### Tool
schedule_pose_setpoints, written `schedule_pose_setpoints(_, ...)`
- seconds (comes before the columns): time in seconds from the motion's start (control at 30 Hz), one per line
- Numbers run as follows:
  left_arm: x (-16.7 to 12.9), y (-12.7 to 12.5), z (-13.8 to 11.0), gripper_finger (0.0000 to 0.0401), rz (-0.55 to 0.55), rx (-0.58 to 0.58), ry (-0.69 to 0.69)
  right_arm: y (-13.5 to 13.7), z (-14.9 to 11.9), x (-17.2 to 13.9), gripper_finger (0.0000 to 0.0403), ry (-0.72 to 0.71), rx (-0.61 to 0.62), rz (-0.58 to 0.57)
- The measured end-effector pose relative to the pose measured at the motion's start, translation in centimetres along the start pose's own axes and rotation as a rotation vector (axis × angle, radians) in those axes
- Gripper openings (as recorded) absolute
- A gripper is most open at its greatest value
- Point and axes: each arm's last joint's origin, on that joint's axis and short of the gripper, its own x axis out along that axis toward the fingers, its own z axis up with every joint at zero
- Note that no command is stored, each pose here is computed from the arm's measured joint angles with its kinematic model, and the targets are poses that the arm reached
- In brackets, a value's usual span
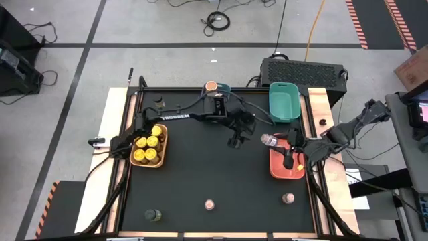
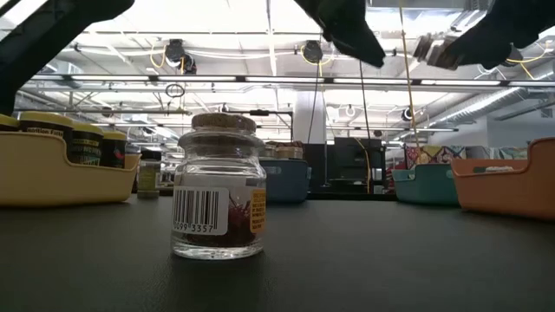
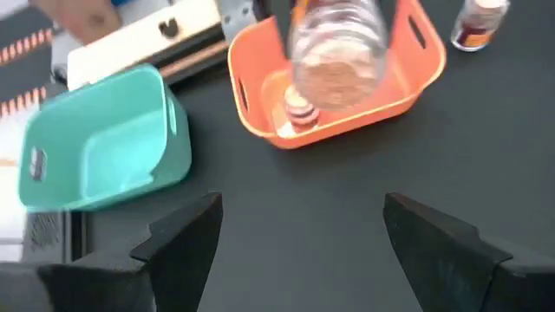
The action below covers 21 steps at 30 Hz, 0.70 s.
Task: Sort spices by type
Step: Put the small brown seasoning bottle into the orange bin
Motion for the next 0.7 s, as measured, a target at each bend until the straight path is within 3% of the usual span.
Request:
schedule_pose_setpoints(0.17,-1.8,-1.5,1.8,0.0314,-0.006,0.136,-0.073,-0.5,0.1,-0.7,0.0179,-0.009,0.007,0.055)
schedule_pose_setpoints(0.3,-2.9,-2.8,2.8,0.0303,0.043,0.16,-0.074,-0.5,0.1,-0.7,0.018,-0.005,-0.012,0.064)
schedule_pose_setpoints(0.5,-2.3,-2.2,1.6,0.0297,0.087,0.026,0.01,-0.4,-0.2,-0.6,0.0182,0.023,-0.026,0.103)
schedule_pose_setpoints(0.7,-0.3,-3.0,-1.3,0.0296,0.187,-0.06,0.216,-0.2,-1.1,-0.3,0.0182,0.038,-0.023,0.108)
